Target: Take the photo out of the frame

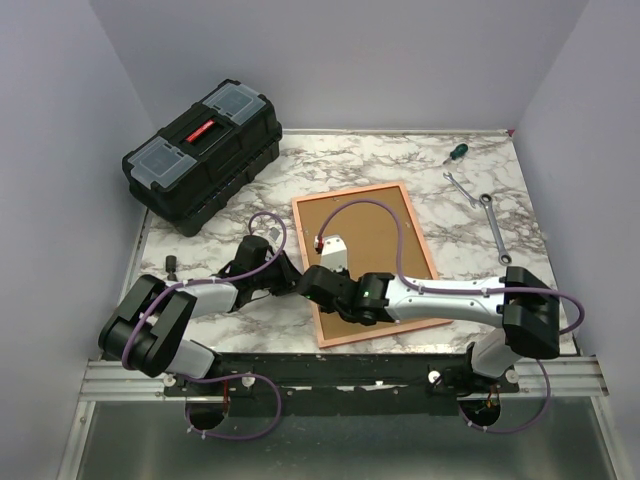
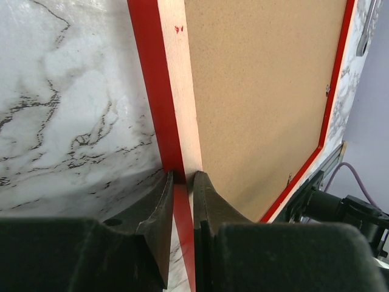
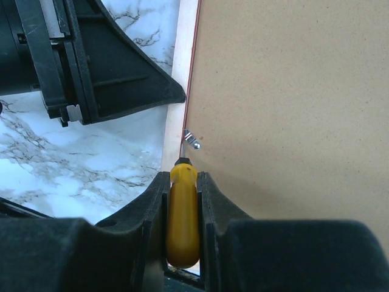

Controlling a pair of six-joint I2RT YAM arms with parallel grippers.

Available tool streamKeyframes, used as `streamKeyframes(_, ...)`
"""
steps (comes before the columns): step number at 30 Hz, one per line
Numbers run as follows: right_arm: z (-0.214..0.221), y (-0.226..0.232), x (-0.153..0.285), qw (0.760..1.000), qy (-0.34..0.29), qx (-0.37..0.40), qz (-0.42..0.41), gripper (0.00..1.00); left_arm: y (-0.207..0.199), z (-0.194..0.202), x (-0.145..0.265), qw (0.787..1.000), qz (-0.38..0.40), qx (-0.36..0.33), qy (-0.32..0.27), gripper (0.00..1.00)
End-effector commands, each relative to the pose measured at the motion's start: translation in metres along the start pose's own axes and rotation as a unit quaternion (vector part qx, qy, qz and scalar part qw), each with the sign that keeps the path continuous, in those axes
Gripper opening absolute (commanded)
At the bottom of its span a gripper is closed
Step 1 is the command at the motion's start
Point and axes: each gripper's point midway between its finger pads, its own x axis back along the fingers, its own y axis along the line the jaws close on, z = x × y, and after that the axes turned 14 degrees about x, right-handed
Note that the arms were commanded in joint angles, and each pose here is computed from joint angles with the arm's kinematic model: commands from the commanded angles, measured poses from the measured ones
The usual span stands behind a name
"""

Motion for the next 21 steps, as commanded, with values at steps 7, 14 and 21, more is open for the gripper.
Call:
streamKeyframes(7, -0.031, -0.024, -0.018, 0.997, -0.025, 0.000, 0.076, 0.01, 0.094, 0.032, 0.013, 0.986, -0.160, 0.033, 0.028, 0.00)
streamKeyframes(14, -0.058, -0.029, -0.023, 0.997, -0.039, -0.028, 0.057, 0.00, 0.096, 0.034, 0.014, 0.986, -0.160, 0.034, 0.030, 0.00)
streamKeyframes(21, -0.061, -0.035, -0.005, 0.998, -0.034, -0.020, 0.042, 0.00, 0.085, 0.029, 0.016, 0.988, -0.149, 0.019, 0.026, 0.00)
